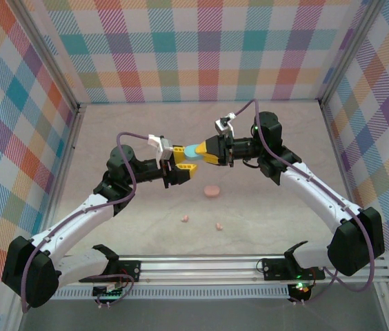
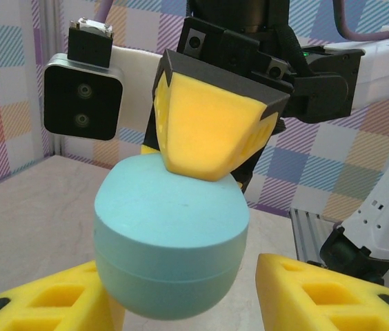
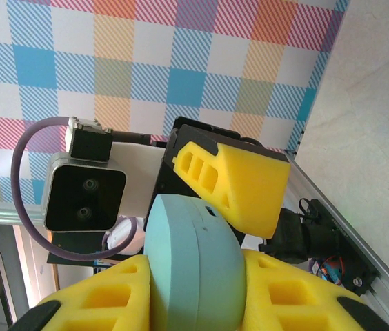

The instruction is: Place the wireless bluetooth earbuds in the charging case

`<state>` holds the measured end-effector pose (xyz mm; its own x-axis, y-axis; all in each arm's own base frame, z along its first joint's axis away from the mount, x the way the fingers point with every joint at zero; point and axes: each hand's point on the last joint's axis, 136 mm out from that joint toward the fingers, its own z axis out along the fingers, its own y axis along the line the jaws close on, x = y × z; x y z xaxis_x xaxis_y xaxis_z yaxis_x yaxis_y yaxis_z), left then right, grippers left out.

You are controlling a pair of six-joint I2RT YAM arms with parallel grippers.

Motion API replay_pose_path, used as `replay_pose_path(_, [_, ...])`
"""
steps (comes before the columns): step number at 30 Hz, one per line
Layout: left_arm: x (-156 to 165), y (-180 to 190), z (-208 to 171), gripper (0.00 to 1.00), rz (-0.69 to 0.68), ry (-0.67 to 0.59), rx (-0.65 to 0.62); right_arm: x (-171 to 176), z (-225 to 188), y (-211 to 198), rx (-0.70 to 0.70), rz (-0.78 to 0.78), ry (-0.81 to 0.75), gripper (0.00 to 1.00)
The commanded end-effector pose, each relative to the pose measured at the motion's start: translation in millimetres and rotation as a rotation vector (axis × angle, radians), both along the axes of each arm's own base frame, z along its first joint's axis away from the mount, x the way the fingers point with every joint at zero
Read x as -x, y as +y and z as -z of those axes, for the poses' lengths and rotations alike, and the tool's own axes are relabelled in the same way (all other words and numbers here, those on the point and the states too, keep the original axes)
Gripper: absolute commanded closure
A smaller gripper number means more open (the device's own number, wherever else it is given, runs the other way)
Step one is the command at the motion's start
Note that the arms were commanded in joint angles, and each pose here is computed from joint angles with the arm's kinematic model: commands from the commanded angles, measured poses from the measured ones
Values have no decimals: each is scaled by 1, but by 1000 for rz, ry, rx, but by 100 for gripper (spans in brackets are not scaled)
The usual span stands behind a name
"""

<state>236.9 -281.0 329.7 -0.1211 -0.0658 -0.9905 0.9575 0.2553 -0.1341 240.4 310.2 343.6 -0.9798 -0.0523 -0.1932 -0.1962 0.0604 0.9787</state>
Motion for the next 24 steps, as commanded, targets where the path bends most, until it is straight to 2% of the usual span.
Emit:
replay_pose_path(1, [-5,4,-20,48,-29,-59,31,7,-5,-1,-17,-24,-26,81])
replay_pose_path(9, [-9,4,-21,47,-45,-64,33,7,-5,-1,-16,-26,-31,81])
replay_pose_path(14, [-9,3,-22,53,-35,-66,39,8,-2,-1,-12,-31,-23,81])
replay_pose_path(24, [-14,3,-25,51,-54,-67,65,10,1,-1,-7,-40,-18,81])
